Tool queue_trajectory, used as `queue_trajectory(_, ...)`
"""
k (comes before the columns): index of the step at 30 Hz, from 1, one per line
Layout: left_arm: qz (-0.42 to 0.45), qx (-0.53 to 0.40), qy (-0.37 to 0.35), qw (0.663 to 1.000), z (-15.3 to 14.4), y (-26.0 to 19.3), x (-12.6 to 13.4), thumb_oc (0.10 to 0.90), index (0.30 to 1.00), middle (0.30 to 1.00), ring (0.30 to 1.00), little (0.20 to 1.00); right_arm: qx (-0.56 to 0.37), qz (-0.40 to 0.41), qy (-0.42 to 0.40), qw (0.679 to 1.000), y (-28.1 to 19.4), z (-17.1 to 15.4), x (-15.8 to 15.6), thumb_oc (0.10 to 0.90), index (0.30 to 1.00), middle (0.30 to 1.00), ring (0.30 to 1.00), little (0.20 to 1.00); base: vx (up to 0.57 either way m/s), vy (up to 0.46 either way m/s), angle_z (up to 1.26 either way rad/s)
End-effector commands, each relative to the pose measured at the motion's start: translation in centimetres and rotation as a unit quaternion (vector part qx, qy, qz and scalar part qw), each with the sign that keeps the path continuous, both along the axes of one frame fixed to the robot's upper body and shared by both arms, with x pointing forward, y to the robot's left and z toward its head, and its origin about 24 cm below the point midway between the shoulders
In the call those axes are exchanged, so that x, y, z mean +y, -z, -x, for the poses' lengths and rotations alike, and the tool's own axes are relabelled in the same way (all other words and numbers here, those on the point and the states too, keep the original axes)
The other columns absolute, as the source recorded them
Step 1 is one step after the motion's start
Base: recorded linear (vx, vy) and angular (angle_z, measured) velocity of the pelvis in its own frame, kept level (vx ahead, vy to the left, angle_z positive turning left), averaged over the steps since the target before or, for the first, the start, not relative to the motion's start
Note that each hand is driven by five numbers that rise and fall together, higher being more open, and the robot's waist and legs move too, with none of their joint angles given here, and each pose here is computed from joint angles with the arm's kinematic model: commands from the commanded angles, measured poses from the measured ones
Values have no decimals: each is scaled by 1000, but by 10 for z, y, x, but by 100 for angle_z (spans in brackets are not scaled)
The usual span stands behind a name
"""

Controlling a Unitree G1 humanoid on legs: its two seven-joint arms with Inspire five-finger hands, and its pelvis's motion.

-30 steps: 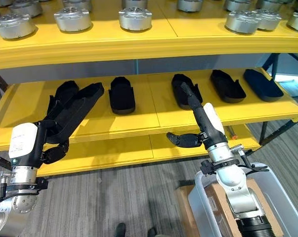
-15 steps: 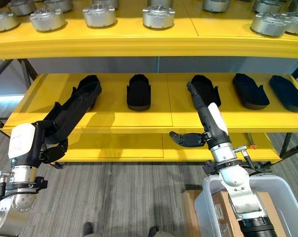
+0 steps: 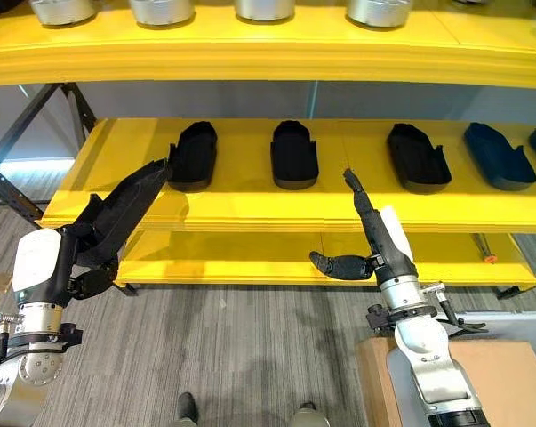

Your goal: Move parts from the plastic box to the shelf.

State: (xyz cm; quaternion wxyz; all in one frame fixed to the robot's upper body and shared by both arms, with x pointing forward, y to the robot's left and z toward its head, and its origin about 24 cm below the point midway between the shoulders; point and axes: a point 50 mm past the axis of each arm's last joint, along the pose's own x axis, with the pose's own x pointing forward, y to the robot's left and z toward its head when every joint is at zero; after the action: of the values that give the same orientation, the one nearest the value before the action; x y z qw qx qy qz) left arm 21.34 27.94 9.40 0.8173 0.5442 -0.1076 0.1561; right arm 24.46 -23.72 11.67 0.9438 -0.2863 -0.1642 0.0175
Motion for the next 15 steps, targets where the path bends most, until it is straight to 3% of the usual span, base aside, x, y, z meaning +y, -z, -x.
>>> queue_trajectory(1, -33, -179, 24, 983, -5, -73, -2, 400, 300, 300, 300, 300, -126, 8, -10, 992, -52, -3, 0, 900, 1000, 1000, 1000, 1000, 71, 209, 14)
queue_trajectory(7, -40, -198, 17, 979, -7, -82, 0, 400, 300, 300, 300, 300, -139, -2, -22, 990, -57, -6, 8, 900, 1000, 1000, 1000, 1000, 20, 180, 7)
queue_trajectory(15, -51, -221, 34, 973, -18, -93, -11, 400, 300, 300, 300, 300, -157, 0, -13, 988, -58, -7, 13, 900, 1000, 1000, 1000, 1000, 12, 312, 19)
